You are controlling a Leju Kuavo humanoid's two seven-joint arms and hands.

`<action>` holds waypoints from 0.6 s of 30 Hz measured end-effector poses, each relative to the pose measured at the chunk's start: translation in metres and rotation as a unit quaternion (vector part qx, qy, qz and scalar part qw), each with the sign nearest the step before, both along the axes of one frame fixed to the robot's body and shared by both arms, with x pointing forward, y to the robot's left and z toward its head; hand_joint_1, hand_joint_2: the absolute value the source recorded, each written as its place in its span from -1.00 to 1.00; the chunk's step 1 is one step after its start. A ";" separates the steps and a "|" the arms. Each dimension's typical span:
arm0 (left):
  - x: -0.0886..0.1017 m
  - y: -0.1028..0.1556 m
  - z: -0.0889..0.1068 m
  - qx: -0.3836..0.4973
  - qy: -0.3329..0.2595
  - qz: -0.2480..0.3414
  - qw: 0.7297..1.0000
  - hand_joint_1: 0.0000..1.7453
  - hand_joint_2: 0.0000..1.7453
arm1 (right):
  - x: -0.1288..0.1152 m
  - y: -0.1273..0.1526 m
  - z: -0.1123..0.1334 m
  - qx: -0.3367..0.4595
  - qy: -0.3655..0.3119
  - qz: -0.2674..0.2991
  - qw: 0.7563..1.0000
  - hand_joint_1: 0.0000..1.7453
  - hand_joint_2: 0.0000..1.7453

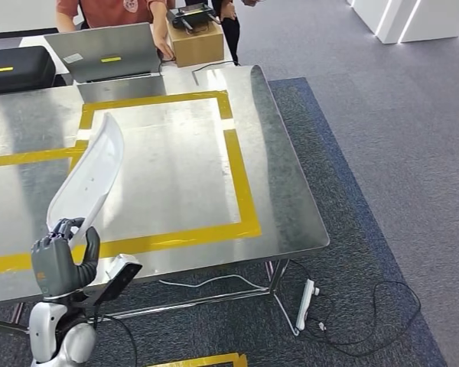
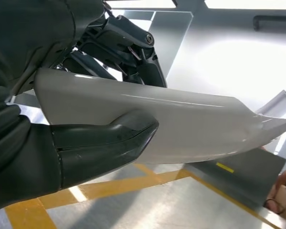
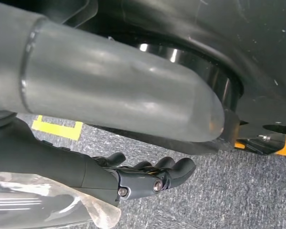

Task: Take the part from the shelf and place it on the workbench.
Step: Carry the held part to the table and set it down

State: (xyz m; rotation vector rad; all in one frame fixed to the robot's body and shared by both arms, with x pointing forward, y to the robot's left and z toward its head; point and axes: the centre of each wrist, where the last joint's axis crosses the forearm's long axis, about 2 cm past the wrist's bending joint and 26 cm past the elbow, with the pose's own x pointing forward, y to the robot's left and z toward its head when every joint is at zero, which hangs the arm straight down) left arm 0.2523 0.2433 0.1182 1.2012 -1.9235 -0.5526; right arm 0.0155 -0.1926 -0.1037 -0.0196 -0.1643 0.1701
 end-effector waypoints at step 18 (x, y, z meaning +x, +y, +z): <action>0.068 0.064 -0.002 0.125 0.049 0.127 0.983 1.00 1.00 | 0.004 -0.006 -0.001 0.003 -0.008 0.033 0.999 -1.00 -1.00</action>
